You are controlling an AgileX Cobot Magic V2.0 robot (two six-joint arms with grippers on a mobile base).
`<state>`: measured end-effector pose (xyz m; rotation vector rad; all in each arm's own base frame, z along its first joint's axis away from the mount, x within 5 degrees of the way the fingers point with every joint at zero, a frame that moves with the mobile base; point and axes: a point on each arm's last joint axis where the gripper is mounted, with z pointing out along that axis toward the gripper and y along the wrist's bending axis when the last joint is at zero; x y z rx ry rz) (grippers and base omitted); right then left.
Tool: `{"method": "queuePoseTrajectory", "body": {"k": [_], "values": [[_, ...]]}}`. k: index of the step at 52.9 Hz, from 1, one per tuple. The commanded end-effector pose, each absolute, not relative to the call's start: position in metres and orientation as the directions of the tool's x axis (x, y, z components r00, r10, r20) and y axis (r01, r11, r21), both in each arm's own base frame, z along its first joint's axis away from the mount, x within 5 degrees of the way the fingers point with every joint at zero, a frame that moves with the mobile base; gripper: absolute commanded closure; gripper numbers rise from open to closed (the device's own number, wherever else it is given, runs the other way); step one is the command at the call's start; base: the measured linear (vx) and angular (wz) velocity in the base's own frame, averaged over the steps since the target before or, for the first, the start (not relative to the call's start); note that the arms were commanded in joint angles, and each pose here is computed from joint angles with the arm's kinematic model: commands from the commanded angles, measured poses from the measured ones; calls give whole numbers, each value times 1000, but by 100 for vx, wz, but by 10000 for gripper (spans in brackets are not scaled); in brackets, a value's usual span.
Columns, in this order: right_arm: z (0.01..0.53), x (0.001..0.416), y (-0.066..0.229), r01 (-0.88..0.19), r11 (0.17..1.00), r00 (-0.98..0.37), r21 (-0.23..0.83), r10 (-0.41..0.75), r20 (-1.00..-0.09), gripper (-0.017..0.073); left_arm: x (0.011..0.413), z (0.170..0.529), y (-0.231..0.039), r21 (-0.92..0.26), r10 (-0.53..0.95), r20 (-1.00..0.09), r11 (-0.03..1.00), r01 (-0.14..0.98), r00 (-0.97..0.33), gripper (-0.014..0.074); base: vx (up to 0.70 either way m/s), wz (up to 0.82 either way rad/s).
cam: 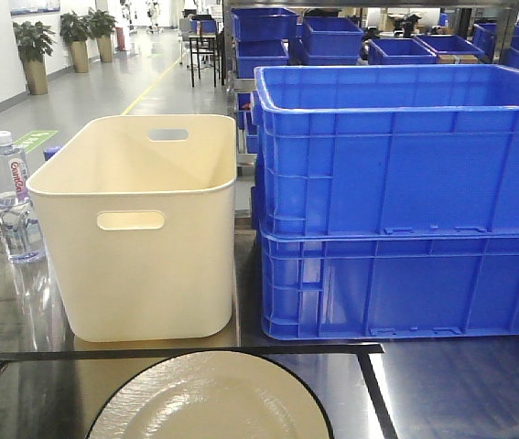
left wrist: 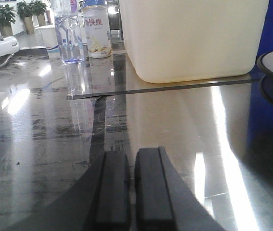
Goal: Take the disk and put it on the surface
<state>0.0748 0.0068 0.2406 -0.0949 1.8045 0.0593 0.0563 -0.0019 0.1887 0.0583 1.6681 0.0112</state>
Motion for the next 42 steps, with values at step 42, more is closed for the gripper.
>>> {"method": "queuePoseTrajectory", "body": {"k": [42], "values": [[184,56,0,-24,997,-128,-72,-75,-989,568,57,202,-1,36,36,-999,999,24,-10,379,0,0]]}}
